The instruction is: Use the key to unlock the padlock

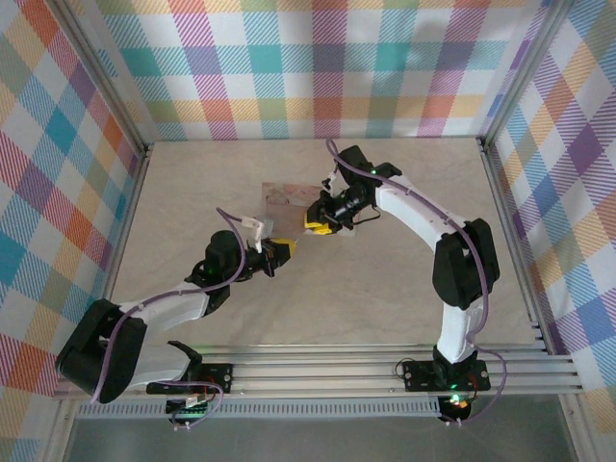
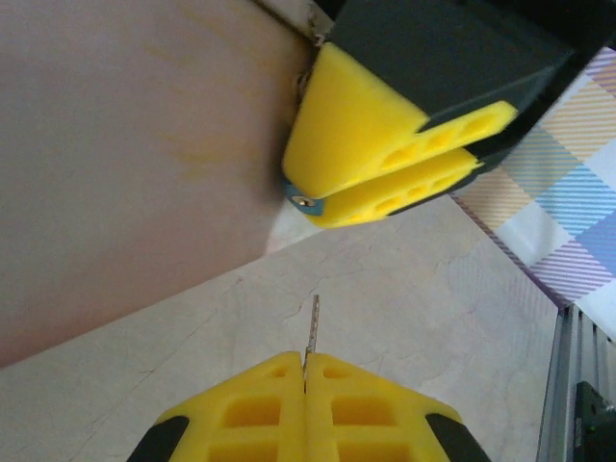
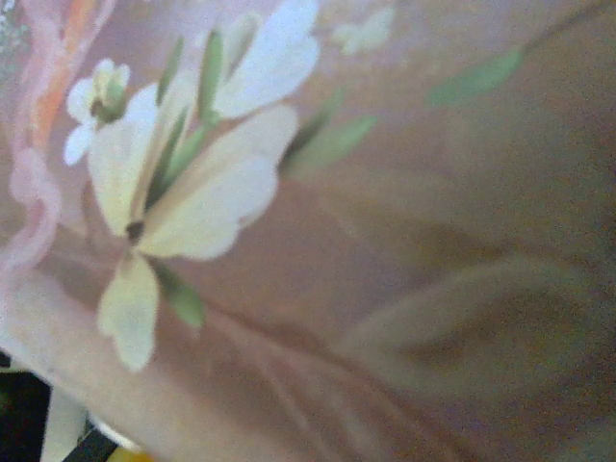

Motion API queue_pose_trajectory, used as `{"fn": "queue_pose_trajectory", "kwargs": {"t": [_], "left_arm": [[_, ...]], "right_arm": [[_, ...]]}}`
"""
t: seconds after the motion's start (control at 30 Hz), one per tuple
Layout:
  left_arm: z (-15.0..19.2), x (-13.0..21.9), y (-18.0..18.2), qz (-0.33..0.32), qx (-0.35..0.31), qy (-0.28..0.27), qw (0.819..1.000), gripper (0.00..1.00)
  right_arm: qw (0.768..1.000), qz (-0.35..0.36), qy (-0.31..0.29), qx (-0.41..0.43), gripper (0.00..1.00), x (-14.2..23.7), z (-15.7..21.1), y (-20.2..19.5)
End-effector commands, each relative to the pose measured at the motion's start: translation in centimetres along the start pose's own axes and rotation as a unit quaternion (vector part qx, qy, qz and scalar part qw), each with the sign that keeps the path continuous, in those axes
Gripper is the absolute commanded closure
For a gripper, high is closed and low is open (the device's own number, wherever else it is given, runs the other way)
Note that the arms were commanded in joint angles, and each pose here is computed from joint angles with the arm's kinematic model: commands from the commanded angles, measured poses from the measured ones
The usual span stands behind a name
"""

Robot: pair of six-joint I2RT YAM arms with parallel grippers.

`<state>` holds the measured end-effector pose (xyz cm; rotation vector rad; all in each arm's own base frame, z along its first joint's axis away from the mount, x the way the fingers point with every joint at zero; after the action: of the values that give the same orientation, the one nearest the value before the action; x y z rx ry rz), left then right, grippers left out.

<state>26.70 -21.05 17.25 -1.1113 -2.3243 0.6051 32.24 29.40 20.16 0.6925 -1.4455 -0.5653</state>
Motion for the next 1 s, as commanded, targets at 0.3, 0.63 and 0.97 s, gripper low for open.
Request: {"fn": "queue_pose_trajectory", "kwargs": {"t": [0.3,0.63,0.97], "left_arm": [[-3.0,-1.7,-0.6,0.044,0.034,-0.049,0.997,1.00],[-4.0,-2.3,-0.9,0.060,0.039,-0.053,0.996,1.00],[-4.2,-3.0,-0.9,0.071,0.049,-0.048,0.995,1.00]], "right_arm": [[0.998,-0.051,-0.001,0.041,1.00,1.5,-0.6,2.8],[0.998,-0.055,0.004,0.040,1.00,1.4,-0.7,2.7],[0.997,-0.063,0.008,0.039,1.00,1.6,-0.9,3.0]]}}
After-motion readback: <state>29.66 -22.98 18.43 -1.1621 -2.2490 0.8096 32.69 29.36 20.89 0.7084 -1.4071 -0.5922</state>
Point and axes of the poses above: each hand's point on the last joint's axis, 136 mm out from that joint toward the fingers, its own x axis back along the fingers, its own y axis along the line the jaws close on, z = x × y, the point moved 4 cm from there along x, back along the fingers, and after that the axes turned 5 degrees about x, right-handed, at the moved point
